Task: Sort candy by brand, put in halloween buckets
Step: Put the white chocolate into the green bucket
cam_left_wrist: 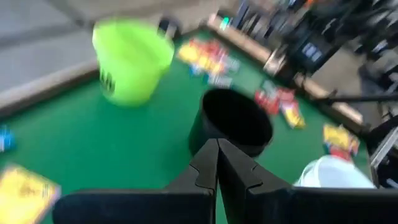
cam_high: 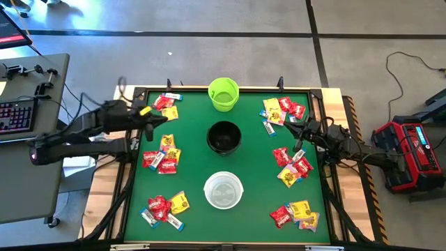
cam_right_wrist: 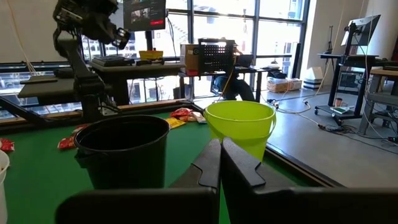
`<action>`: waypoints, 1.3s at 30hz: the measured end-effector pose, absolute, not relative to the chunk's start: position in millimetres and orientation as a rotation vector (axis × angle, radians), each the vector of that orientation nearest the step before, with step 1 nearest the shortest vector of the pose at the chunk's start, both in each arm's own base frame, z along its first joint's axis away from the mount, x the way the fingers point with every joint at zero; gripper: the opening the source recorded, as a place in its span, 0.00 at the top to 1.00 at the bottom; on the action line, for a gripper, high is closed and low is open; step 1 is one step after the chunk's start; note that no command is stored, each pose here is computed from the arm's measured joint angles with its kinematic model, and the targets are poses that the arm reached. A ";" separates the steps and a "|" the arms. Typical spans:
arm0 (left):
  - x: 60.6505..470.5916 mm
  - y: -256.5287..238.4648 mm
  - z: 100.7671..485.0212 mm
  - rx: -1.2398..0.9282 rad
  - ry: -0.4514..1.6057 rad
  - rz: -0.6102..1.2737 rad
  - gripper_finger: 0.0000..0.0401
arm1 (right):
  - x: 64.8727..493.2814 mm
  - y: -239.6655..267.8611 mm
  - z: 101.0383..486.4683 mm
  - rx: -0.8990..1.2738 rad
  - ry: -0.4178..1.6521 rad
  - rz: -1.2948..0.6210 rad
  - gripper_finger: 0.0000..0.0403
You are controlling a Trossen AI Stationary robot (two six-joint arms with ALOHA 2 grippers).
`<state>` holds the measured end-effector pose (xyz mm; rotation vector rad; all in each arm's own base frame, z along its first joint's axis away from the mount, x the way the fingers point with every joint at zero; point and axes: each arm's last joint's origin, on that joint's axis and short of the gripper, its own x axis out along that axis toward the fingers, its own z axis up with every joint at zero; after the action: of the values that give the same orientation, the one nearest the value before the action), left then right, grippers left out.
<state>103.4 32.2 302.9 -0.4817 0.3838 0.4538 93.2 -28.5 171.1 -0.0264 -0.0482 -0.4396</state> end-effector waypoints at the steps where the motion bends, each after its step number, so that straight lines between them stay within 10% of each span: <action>1: 107.2 33.1 300.0 -0.516 0.426 0.465 1.00 | 93.2 -28.5 170.9 -0.026 -0.047 -0.439 1.00; 16: 152.3 42.5 233.1 -0.724 1.098 0.672 0.86 | 93.3 -28.5 170.0 -0.026 -0.038 -0.439 1.00; 39: 159.5 17.5 184.5 -0.801 1.435 0.838 0.46 | 93.3 -28.5 170.0 -0.026 -0.038 -0.439 1.00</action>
<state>159.5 17.5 184.5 -0.8010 1.4352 0.8379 93.3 -28.5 170.0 -0.0264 -0.0375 -0.4392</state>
